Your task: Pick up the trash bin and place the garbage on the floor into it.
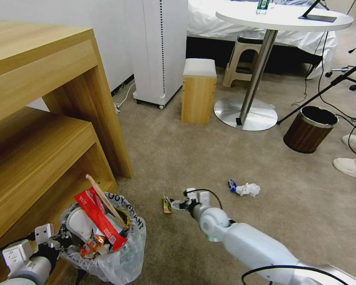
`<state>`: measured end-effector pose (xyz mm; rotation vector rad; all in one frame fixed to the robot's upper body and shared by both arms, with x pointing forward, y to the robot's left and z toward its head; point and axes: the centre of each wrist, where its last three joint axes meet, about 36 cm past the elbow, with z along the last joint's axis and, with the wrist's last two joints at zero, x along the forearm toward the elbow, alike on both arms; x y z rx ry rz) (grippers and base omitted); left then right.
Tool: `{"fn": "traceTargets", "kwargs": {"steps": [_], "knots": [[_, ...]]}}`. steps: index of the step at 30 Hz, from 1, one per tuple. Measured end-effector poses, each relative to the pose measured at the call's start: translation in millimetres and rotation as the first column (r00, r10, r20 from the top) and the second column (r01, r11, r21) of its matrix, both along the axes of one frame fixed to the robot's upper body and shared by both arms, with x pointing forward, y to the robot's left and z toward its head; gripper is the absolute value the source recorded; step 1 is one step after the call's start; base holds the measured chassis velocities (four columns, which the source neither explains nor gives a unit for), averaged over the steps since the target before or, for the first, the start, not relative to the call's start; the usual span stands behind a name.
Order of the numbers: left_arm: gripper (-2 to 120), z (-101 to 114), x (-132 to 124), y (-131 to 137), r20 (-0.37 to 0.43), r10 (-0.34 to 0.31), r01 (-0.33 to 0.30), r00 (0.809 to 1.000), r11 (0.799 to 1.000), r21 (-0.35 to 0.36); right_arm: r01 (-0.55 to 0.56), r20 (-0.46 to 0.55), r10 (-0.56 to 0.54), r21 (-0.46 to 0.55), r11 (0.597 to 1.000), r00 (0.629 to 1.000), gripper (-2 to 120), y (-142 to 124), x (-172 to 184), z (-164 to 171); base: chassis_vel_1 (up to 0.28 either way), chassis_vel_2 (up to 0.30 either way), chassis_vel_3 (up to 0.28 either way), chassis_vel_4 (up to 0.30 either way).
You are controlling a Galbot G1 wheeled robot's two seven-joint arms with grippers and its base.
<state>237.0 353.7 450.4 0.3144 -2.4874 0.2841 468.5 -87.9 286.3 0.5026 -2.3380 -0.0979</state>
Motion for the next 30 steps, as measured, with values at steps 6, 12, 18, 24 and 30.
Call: {"fn": "traceTargets", "kwargs": {"steps": [6, 12, 18, 24, 30], "knots": [[0, -1.2, 0.1, 1.0, 0.007, 0.003, -0.003, 1.000, 1.000, -0.001, -0.006, -0.017, 0.004, -0.084, 0.996, 1.000, 100, 22.9, -0.6, -15.7, 0.000, 0.000, 0.000, 0.000], [0, -1.7, -1.4, 1.0, 0.012, 0.001, -0.001, 1.000, 1.000, 0.003, -0.001, -0.008, 0.000, -0.143, 0.990, 1.000, 100, 26.7, 6.0, -31.8, 0.000, 0.000, 0.000, 0.000], [0, -0.6, -1.9, 0.0, 0.020, -0.002, 0.002, 1.000, 1.000, 0.002, -0.009, 0.007, 0.010, -0.162, 0.987, 1.000, 100, 25.8, 11.6, -42.2, 0.000, 0.000, 0.000, 0.000], [0, 0.7, -1.5, -3.4, 0.032, -0.008, 0.008, 0.999, 1.000, -0.007, -0.026, 0.020, 0.031, -0.190, 0.982, 0.999, 94, 27.3, 16.2, -54.2, 0.000, 0.000, 0.000, 0.000], [0, 3.9, -2.3, -8.7, 0.049, -0.019, 0.019, 0.999, 1.000, -0.019, -0.059, 0.037, 0.068, -0.212, 0.976, 0.997, 77, 30.9, 20.8, -65.2, 0.000, 0.000, 0.000, 0.000]]}}
